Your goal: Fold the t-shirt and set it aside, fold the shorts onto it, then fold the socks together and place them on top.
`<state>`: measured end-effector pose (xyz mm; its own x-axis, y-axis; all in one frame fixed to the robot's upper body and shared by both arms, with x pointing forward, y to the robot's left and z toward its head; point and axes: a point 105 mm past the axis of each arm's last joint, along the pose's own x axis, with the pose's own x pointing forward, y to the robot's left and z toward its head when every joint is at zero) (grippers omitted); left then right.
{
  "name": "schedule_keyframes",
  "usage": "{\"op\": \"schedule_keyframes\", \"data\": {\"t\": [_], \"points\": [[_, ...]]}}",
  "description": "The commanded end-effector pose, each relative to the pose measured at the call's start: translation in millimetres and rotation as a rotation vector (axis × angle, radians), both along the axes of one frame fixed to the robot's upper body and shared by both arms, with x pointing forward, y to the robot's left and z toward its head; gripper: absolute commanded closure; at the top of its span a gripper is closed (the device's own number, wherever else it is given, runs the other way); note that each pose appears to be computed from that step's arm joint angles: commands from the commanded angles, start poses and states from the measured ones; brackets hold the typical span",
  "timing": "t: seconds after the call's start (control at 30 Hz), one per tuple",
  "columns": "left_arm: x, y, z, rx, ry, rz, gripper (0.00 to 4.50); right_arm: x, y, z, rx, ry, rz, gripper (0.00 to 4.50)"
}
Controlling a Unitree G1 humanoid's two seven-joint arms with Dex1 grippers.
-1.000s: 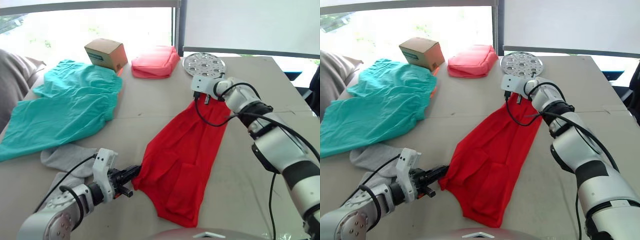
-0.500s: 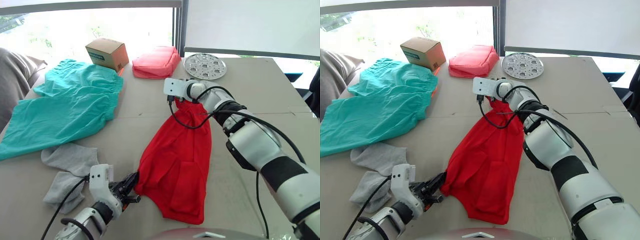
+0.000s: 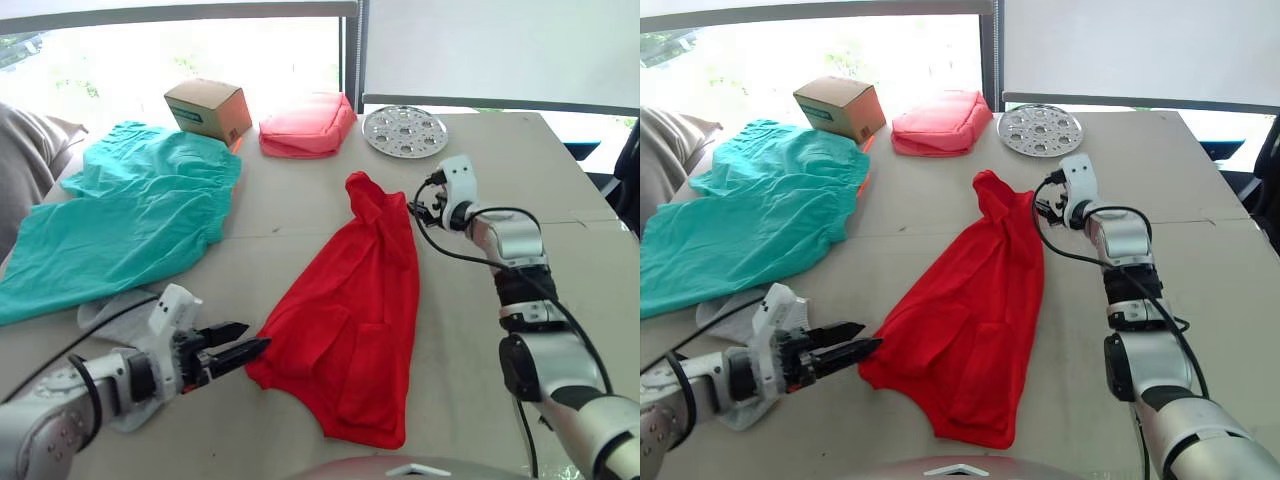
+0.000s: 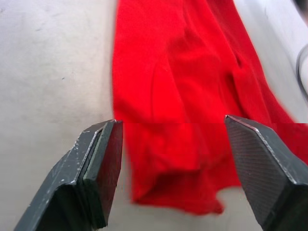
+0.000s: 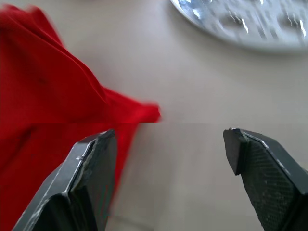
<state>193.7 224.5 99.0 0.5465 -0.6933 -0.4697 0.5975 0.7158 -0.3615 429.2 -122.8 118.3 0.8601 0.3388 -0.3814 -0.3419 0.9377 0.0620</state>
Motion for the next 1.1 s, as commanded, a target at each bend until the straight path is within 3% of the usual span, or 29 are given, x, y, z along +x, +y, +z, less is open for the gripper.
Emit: {"op": "schedule_keyframes", "data": {"t": [0.03,0.27,0.5,0.57,0.67,0.77,0.8,0.87,1.1], "points": [[-1.3,10.3,1.0,0.017,0.001,-0.056,0.9,8.5,12.7,21.8,0.098,-0.053,-0.021,0.77],[-9.4,8.2,-7.7,0.003,0.043,-0.085,0.9,14.0,44.2,18.7,0.148,-0.033,0.048,0.77],[-6.0,-11.4,-36.1,0.031,0.067,-0.068,0.9,16.5,46.4,0.6,0.074,0.0,0.049,0.77],[-5.4,-11.7,-46.0,0.057,0.085,-0.049,1.41,17.6,44.6,-7.3,0.043,0.017,0.04,0.77],[-7.0,-13.7,-52.9,0.081,0.089,-0.056,2.69,17.9,46.7,-12.7,0.036,0.03,0.056,1.61],[-9.5,-17.1,-57.0,0.082,0.089,-0.063,4.24,19.3,44.0,-12.7,0.009,0.012,0.057,3.1],[-10.3,-18.6,-57.6,0.078,0.088,-0.064,4.5,19.4,41.2,-12.1,-0.009,-0.003,0.056,3.63],[-11.8,-21.1,-58.4,0.07,0.087,-0.068,4.5,18.2,34.3,-11.8,-0.038,-0.023,0.052,4.45],[-11.6,-35.0,-48.9,0.012,0.059,-0.051,4.5,7.8,-3.1,3.3,-0.114,-0.129,-0.019,4.45]]}}
